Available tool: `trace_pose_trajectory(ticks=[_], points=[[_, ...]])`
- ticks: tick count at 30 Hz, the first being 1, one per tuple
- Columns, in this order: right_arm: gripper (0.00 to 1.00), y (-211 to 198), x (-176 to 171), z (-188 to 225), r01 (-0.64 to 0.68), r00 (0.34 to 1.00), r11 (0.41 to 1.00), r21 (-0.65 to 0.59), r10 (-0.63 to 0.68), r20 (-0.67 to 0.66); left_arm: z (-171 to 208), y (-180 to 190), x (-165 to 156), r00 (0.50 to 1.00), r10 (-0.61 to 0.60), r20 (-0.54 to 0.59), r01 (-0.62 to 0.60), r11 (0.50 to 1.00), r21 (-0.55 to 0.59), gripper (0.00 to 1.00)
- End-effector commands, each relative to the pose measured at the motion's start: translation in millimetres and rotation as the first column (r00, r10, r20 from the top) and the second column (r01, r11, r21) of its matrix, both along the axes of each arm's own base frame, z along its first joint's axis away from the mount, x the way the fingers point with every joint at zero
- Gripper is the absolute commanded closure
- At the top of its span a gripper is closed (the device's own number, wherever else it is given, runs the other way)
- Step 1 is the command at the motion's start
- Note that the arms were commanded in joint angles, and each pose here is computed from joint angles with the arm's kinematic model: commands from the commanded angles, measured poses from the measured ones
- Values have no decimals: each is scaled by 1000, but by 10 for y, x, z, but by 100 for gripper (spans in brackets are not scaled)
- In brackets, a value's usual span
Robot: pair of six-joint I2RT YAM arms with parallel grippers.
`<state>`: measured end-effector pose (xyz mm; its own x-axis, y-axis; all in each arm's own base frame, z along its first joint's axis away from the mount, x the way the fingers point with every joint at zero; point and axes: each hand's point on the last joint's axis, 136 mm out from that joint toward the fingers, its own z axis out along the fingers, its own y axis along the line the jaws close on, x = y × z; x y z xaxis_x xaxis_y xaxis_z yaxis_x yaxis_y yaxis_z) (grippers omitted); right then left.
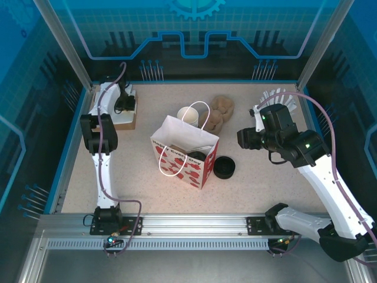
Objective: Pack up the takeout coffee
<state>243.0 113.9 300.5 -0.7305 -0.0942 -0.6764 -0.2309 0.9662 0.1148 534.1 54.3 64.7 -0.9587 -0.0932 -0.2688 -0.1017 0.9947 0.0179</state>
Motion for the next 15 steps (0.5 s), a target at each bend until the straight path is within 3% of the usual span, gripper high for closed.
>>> trace_pose_trajectory(ticks=[1, 10, 15], points=[[39, -57, -23, -11, 25, 1000, 1000, 12, -25, -6, -302, -30, -123, 996, -17, -86, 18, 1000, 7, 80], [40, -55, -20, 1, 26, 1000, 1000, 16, -26, -2, -244, -34, -122, 997, -26, -79, 27, 1000, 7, 93], [40, -56, -22, 16, 28, 1000, 999, 20, -28, 1, 46, -8, -74, 999, -37, -24, 37, 999, 21, 100]])
